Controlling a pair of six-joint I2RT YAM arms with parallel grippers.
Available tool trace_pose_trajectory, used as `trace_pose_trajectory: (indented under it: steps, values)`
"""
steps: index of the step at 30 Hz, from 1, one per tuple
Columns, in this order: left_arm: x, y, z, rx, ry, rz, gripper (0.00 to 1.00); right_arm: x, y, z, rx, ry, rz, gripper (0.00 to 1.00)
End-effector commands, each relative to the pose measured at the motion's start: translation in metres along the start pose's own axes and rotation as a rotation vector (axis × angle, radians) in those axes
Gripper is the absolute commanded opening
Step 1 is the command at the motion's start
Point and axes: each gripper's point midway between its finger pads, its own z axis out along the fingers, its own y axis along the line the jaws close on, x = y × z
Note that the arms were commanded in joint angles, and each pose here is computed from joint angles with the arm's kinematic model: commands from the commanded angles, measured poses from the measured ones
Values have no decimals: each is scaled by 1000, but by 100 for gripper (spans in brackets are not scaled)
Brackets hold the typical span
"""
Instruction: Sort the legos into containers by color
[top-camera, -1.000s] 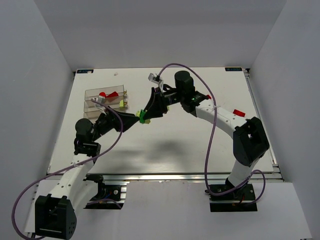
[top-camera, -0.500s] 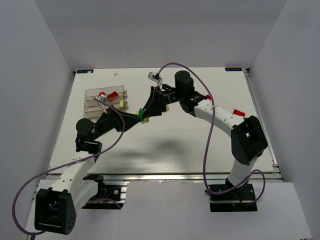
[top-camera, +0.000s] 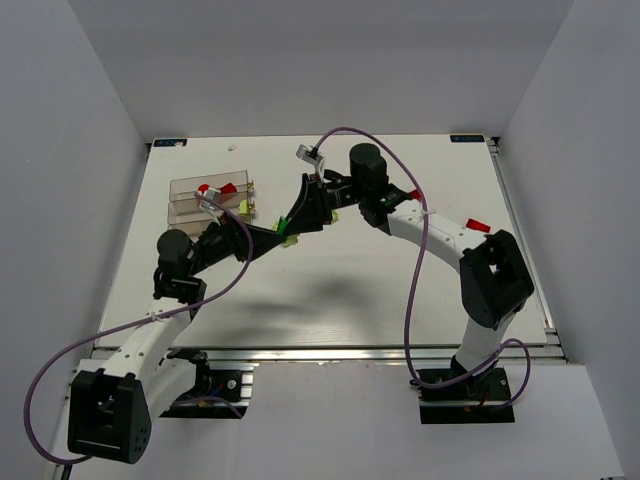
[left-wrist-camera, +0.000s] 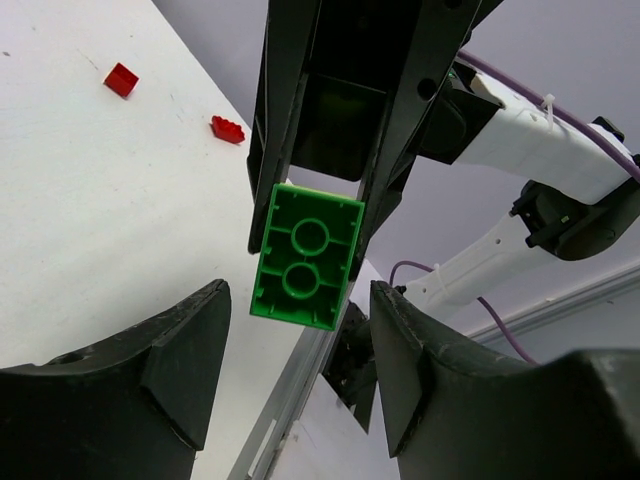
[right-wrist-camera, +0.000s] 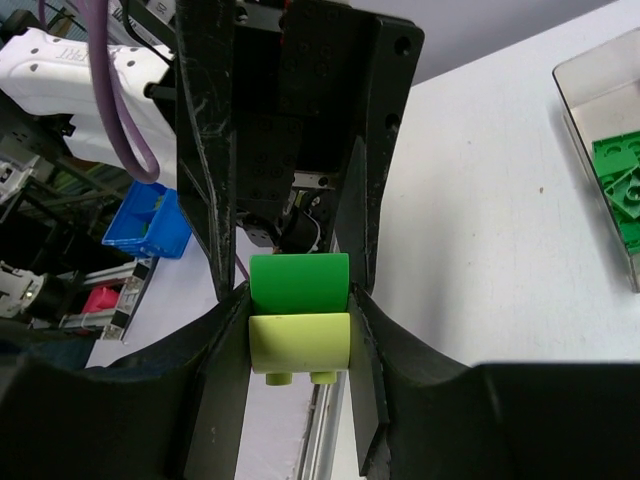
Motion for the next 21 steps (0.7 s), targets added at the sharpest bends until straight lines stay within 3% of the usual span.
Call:
trace_pose_trajectory:
  steps: [1, 6, 15, 21]
  values:
    - [-11, -9, 5, 17, -12, 48, 67, -2, 0, 0, -1, -14, -17, 0]
    - [-10, -8, 8, 21, -2, 45, 64, -1, -1, -1, 1, -17, -10, 0]
    - [-6, -10, 8, 34, 17, 38, 24, -2, -1, 0, -2, -19, -7, 0]
    - [-6, -10, 9, 36, 19, 36, 12, -2, -1, -1, -1, -20, -10, 15]
